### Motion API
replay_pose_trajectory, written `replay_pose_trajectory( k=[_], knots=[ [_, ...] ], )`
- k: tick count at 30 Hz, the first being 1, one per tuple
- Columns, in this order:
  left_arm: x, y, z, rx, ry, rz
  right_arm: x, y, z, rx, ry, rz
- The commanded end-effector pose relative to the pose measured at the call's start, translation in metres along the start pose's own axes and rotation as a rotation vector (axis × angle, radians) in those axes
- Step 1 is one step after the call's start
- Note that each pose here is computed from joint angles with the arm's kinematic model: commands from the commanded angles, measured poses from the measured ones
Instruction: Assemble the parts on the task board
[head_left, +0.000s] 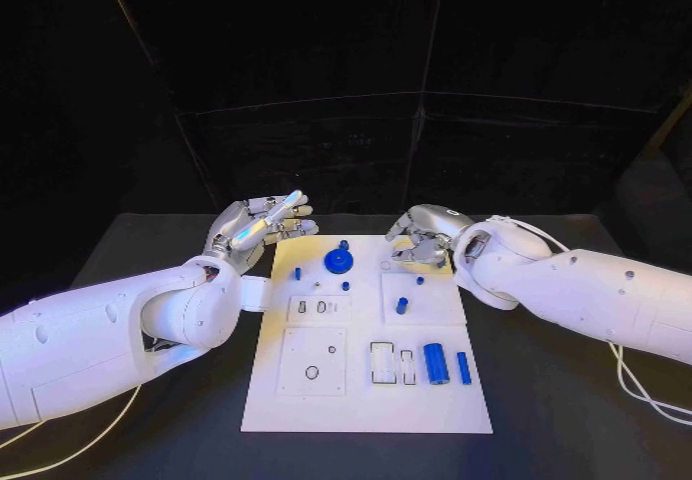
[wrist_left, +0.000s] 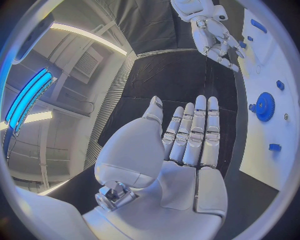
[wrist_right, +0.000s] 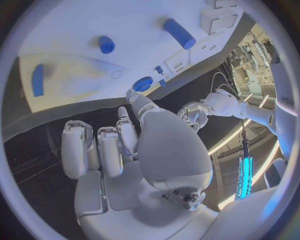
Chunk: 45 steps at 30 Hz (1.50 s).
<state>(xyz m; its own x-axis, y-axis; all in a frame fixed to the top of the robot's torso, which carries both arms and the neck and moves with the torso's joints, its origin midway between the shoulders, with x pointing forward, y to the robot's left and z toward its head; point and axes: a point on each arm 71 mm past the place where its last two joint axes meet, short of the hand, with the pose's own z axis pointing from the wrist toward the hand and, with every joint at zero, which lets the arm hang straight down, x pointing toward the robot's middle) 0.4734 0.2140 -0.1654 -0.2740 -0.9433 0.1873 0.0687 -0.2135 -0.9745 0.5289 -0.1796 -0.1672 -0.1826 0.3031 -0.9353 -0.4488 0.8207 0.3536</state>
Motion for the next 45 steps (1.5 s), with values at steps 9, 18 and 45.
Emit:
replay_pose_trajectory(
  k=[9, 18, 45],
  knots=[
    [0.0004, -0.0006, 0.004, 0.019, 0.036, 0.003, -0.022, -0.057, -0.028, 0.022, -0.023, 0.12],
    [0.0005, 0.0007, 0.0067, 0.021, 0.037, 0.005, -0.022, -0.074, -0.029, 0.048, 0.001, 0.114],
    [-0.0027, 0.0021, 0.0097, 0.02, 0.025, 0.014, -0.002, -0.093, -0.038, 0.1, 0.066, 0.127]
  ],
)
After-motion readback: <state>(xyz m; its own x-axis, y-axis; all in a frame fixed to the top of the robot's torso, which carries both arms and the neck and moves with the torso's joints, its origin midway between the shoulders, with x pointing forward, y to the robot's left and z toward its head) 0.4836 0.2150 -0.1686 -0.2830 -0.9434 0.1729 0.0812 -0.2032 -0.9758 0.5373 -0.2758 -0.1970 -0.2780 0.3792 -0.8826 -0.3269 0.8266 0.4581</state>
